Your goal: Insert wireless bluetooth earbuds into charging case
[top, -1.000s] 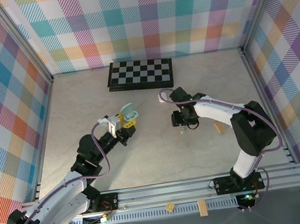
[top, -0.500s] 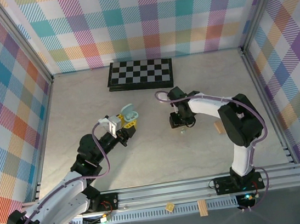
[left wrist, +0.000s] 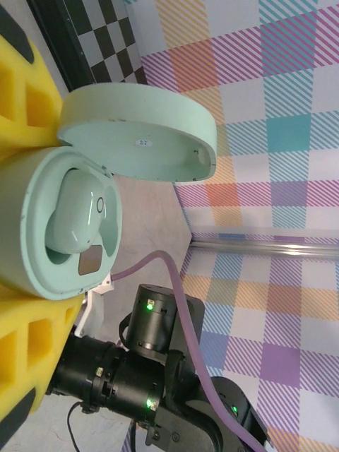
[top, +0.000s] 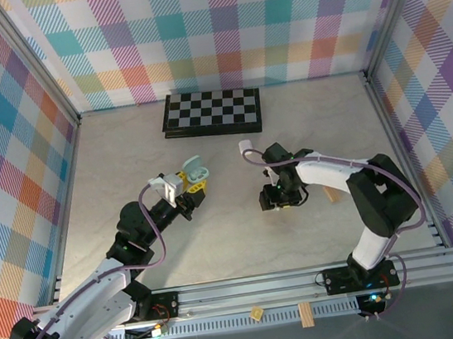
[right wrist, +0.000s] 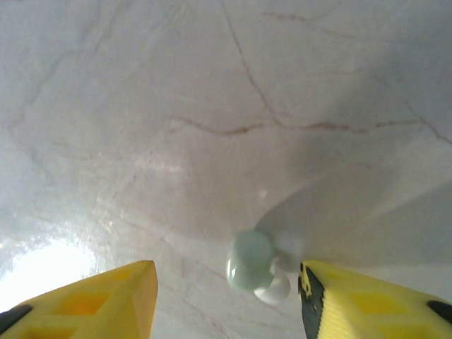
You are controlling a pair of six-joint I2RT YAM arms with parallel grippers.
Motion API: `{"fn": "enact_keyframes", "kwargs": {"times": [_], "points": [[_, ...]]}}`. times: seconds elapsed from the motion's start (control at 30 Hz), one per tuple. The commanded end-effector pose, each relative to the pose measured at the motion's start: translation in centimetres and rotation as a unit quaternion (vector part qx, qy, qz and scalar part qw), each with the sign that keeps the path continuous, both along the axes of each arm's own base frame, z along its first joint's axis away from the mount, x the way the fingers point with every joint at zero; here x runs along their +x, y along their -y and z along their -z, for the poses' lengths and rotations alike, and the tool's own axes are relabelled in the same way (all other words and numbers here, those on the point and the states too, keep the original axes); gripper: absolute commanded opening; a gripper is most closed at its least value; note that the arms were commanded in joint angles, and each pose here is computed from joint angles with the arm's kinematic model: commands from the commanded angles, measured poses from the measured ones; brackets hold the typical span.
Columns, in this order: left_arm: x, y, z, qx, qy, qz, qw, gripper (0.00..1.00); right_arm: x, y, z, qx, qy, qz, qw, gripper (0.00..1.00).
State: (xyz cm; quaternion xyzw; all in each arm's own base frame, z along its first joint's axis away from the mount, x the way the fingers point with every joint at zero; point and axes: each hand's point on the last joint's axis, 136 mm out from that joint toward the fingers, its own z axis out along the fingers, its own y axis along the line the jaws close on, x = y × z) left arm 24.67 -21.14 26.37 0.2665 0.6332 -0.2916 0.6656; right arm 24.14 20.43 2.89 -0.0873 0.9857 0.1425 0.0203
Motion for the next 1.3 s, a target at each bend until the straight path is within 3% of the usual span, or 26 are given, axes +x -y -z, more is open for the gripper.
{"fn": "enact_keyframes", "kwargs": {"times": [0.0,0.13,0.27,0.7,1.27], "points": [[-0.3,0.2,-2.2,-0.015,0.027,0.005,1.0,0.3,-0.2,0.9,-1.4,-0.032,0.025,-0.022,0.999,0.57],[-0.3,-0.5,-2.2,-0.018,0.029,-0.01,0.999,0.3,0.5,2.5,-2.1,-0.135,0.061,-0.042,0.988,0.58],[-0.1,-1.7,-1.9,-0.017,0.028,-0.044,0.998,0.3,1.0,3.2,-2.6,-0.205,0.079,-0.016,0.976,0.53],[-0.4,-2.9,-1.6,0.004,0.03,-0.069,0.997,0.3,1.3,1.1,-1.7,-0.304,0.109,-0.026,0.946,0.4],[-0.4,-3.2,-1.2,0.009,0.02,-0.075,0.997,0.29,0.6,0.4,0.7,-0.318,0.078,-0.054,0.943,0.37]]}}
